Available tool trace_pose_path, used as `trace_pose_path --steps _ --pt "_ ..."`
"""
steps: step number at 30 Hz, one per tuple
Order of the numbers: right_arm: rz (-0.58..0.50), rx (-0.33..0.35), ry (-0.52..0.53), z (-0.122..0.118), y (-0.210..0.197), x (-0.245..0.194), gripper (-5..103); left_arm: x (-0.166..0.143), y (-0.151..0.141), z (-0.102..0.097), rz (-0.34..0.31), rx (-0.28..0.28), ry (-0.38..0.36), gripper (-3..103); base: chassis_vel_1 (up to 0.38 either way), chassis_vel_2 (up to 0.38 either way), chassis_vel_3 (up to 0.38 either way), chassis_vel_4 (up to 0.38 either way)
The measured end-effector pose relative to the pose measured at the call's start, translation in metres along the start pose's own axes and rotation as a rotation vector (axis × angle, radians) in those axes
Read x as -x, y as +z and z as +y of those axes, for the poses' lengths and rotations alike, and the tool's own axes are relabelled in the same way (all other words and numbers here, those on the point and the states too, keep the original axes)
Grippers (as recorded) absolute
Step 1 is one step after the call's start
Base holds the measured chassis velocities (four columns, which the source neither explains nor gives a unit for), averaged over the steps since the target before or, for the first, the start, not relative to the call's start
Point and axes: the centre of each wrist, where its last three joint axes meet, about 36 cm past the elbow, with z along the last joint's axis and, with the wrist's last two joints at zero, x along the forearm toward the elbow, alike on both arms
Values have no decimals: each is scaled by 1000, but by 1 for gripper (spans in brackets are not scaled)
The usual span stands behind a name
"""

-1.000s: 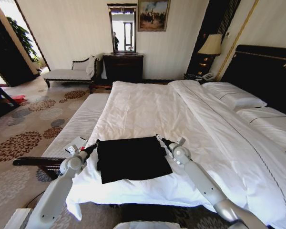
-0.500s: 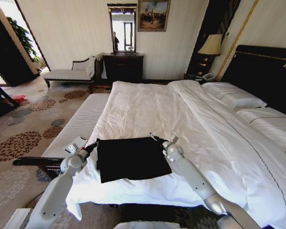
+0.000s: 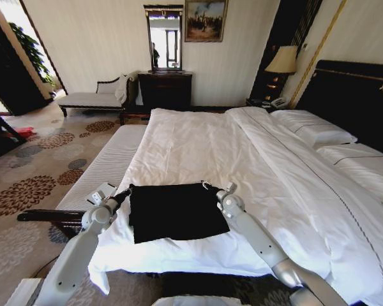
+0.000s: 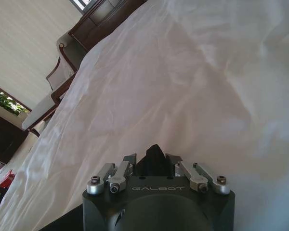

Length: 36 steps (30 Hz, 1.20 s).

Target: Fold the clothes on the bed.

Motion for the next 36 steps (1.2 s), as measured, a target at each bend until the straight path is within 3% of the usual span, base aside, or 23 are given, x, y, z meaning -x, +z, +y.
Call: trace_pose_path --steps 1,4,6,7,9,11,18,24,28,36 --pt "1 1 1 -1 1 -2 35 0 0 0 0 0 0 1 0 0 0 0" --pt "5 1 6 -5 4 -6 19 1 2 -1 0 5 -3 1 0 0 0 0" --pt "5 1 6 -6 4 -6 19 2 3 -1 0 5 -3 1 0 0 0 0" --pt "3 1 7 -6 4 -7 8 2 4 -1 0 6 -3 1 0 0 0 0" --pt "-1 1 7 -6 4 -7 8 2 4 -1 0 7 -3 1 0 0 0 0" --pt "-24 -3 2 -6 2 -7 2 2 4 -2 -2 9 -1 1 0 0 0 0" --pt "-85 22 -23 3 -6 -3 0 2 -2 -7 -52 1 46 1 0 0 0 0" --pt "-168 93 -52 6 -15 -3 0 1 -9 -11 -156 -98 168 1 0 0 0 0" --pt "-232 169 -88 -6 -10 -14 0 0 -11 -11 -213 -155 234 1 0 0 0 0" --pt "-386 256 -204 -28 -4 -31 0 -2 -13 -5 -281 -191 290 1 0 0 0 0"
